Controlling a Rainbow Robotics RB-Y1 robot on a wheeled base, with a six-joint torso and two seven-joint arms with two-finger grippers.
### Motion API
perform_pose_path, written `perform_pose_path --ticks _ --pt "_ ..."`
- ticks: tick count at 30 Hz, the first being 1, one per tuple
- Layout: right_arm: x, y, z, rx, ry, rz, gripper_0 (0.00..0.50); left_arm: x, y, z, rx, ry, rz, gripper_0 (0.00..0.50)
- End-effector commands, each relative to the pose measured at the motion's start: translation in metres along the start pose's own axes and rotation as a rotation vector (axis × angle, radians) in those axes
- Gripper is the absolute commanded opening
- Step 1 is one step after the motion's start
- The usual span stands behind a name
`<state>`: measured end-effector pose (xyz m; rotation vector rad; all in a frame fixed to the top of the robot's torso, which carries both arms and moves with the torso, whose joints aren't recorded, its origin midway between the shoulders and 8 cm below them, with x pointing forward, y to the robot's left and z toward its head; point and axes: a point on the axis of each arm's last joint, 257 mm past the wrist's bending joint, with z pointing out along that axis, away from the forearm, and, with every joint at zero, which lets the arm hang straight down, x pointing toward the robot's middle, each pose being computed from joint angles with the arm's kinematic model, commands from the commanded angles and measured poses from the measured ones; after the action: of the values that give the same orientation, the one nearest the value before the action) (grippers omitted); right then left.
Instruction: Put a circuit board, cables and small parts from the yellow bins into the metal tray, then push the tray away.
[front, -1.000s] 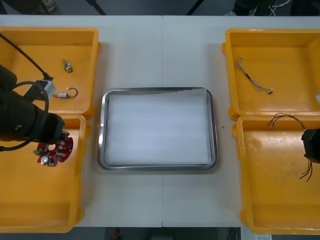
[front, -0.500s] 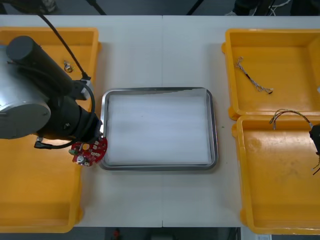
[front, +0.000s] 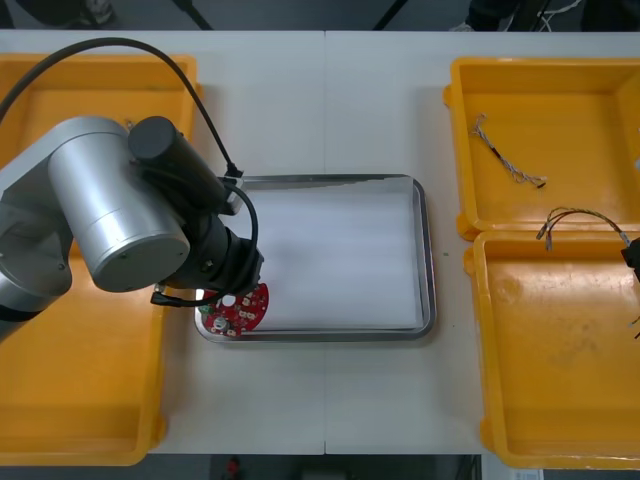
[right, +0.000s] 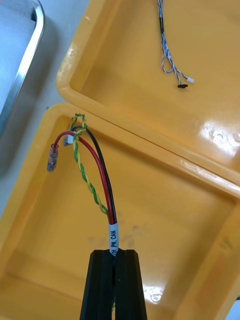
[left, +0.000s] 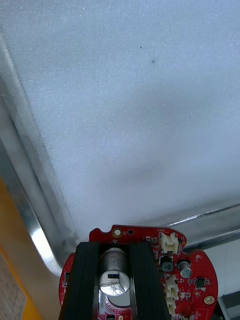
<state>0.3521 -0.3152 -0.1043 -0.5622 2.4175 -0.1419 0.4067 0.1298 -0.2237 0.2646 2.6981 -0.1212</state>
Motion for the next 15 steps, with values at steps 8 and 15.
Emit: perform_pose_path --ticks 8,15 --pt "-0.004 0.008 -0.013 -0.061 0.012 -0.085 0.000 -0.027 -0.018 0.032 0.013 -0.064 -0.114 0.000" --pt "-0.003 -0.003 -0.016 -0.024 0.026 -0.106 0.000 -0.032 -0.011 0.042 0.000 -0.068 -0.120 0.000"
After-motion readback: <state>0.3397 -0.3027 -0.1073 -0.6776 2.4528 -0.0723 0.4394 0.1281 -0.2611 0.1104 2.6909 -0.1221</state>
